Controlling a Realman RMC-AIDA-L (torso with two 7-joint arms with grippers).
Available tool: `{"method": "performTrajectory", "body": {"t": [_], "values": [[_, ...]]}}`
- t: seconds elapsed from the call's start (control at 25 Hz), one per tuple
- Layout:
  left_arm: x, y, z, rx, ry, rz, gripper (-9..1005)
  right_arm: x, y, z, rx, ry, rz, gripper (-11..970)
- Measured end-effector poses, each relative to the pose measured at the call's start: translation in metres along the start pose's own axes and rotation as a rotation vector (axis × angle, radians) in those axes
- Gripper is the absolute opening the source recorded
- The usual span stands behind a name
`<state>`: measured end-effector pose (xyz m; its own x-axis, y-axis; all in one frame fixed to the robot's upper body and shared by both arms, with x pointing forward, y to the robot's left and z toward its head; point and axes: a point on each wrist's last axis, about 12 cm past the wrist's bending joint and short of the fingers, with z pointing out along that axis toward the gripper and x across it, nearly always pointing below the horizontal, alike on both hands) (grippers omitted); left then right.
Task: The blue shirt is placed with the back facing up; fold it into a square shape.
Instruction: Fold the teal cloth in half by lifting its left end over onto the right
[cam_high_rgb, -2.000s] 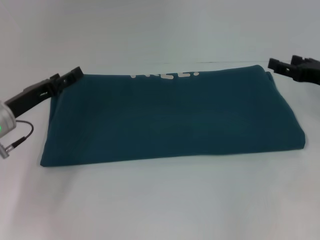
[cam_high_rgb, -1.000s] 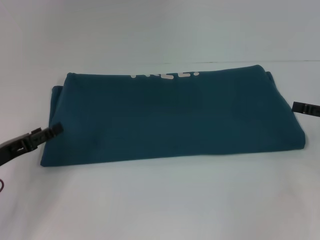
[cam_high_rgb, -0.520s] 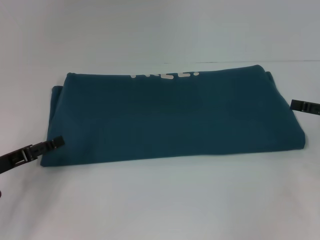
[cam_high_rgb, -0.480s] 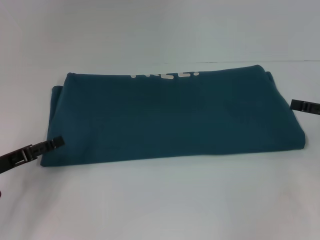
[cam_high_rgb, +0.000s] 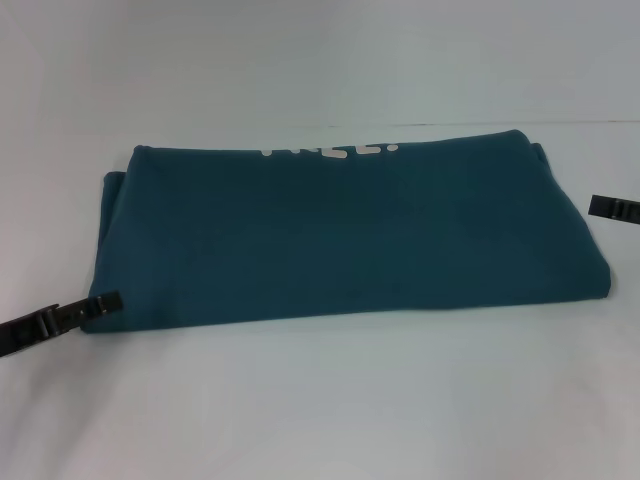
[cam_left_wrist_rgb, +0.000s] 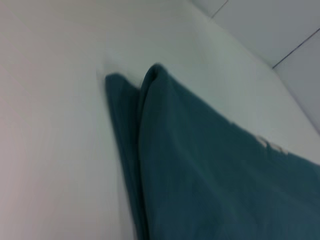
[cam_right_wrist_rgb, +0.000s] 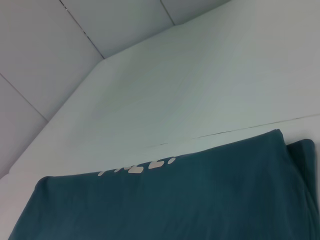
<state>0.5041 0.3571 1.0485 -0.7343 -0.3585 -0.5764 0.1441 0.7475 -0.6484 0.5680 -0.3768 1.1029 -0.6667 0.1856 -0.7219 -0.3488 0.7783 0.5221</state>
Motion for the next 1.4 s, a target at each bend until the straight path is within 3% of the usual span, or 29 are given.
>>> {"method": "performTrajectory", "body": {"t": [0.48,1.4], "values": [[-0.001,0.003,-0.005,-0.032,0.04,-0.04,862,-0.002,-0.001,0.0,0.009,-0.008,0.0,868],[-0.004,0.003,0.005,-0.054,0.04,-0.046,862,-0.001,-0.004,-0.004,0.02,-0.031,0.013,868]]}}
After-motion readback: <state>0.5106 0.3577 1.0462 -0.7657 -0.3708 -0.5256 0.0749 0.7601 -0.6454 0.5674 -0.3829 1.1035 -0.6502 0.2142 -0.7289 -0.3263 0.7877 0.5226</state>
